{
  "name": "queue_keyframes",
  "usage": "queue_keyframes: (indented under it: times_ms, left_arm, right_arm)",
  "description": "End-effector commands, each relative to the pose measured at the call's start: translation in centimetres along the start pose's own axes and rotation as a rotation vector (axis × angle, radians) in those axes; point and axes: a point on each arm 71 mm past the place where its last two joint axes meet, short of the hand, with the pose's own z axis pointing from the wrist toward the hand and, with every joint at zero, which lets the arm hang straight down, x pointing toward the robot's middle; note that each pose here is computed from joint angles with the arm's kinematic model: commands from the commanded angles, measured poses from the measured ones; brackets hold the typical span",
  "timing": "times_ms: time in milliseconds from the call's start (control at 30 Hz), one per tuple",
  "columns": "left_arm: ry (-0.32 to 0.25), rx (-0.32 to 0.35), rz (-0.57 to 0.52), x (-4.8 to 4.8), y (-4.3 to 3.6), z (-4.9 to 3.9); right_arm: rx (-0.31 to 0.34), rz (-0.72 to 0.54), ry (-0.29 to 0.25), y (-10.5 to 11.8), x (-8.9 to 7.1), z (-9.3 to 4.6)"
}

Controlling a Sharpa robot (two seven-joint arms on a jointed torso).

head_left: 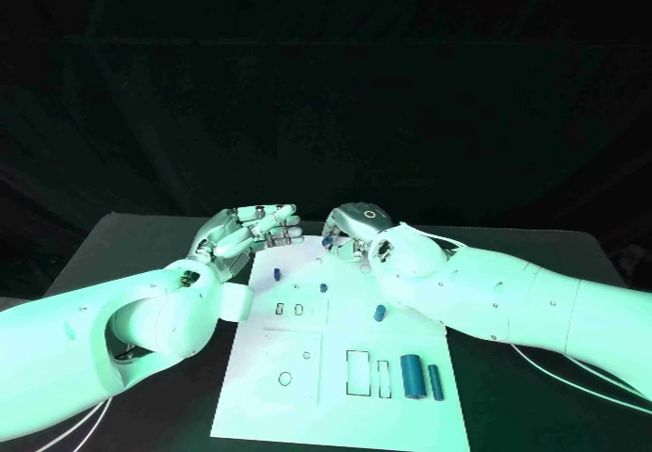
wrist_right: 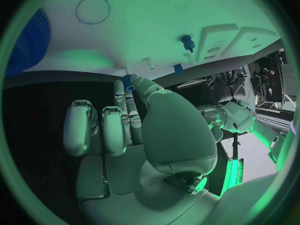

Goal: Assemble the parts on the task board

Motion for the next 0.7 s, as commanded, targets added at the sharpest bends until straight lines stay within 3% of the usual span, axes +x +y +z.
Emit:
queue_keyframes:
  times_ms: [33,700]
  left_arm:
    - [0.023,0.009,-0.011,0.35,-0.17,0.06]
    - [0.026,0.013,-0.01,0.42,-0.46,0.16]
  right_arm:
    - [-0.002,-0.007,0.017,0.06,0.23,0.02]
    - [0.007,-0.014,0.052,0.34,0.98,0.37]
